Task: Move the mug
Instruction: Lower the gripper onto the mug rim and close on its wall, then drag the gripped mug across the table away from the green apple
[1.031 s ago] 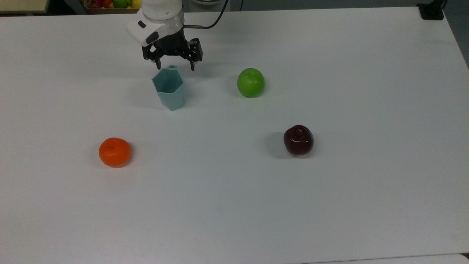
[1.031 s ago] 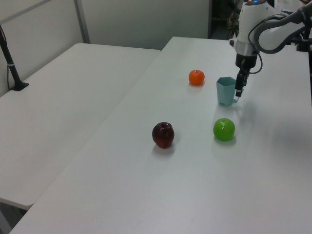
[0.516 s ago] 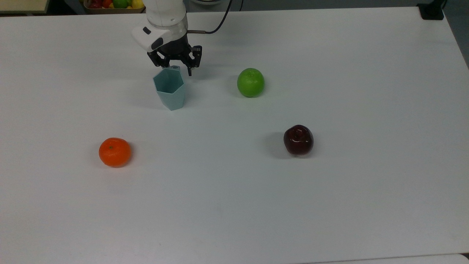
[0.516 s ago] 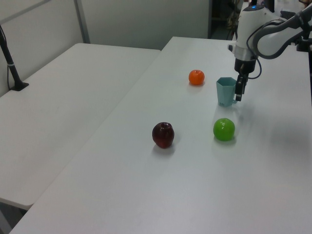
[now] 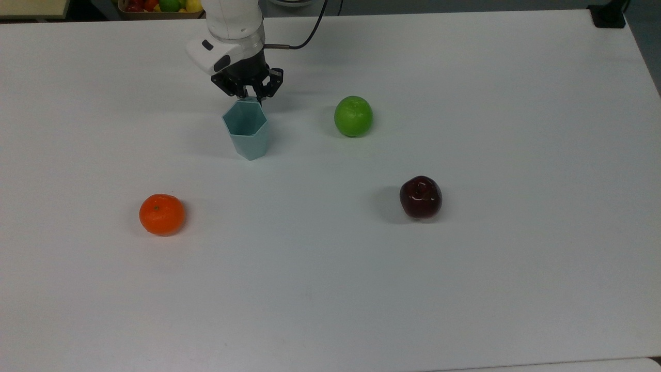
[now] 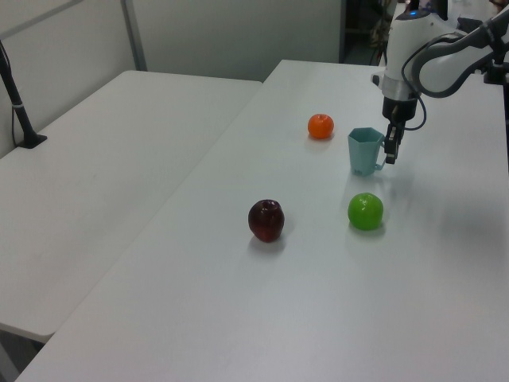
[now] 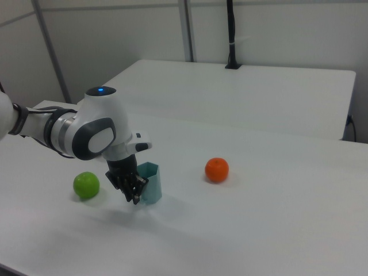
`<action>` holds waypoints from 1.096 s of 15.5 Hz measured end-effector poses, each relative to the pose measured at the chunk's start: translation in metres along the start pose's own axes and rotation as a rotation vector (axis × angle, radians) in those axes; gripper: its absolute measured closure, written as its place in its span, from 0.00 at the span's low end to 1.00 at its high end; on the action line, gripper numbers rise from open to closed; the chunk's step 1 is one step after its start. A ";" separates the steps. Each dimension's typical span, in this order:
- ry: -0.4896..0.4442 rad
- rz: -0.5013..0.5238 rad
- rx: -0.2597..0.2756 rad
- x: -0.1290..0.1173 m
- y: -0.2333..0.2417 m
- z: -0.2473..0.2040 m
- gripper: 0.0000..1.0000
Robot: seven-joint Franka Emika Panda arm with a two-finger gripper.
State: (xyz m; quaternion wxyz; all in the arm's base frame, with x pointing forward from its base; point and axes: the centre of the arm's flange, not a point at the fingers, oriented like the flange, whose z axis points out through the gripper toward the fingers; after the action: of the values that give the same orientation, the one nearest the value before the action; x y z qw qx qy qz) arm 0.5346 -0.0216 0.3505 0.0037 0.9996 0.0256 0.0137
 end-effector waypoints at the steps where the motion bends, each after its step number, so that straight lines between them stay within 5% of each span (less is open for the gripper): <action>1: 0.000 0.000 0.000 0.000 0.000 0.000 0.78; 10: 0.010 0.023 0.000 0.001 0.001 -0.005 0.78; 17: 0.060 0.093 -0.005 0.011 0.021 -0.056 0.78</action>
State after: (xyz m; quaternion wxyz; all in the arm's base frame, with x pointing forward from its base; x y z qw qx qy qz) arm 0.5446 -0.0413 0.4073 0.0046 0.9988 -0.0208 0.0441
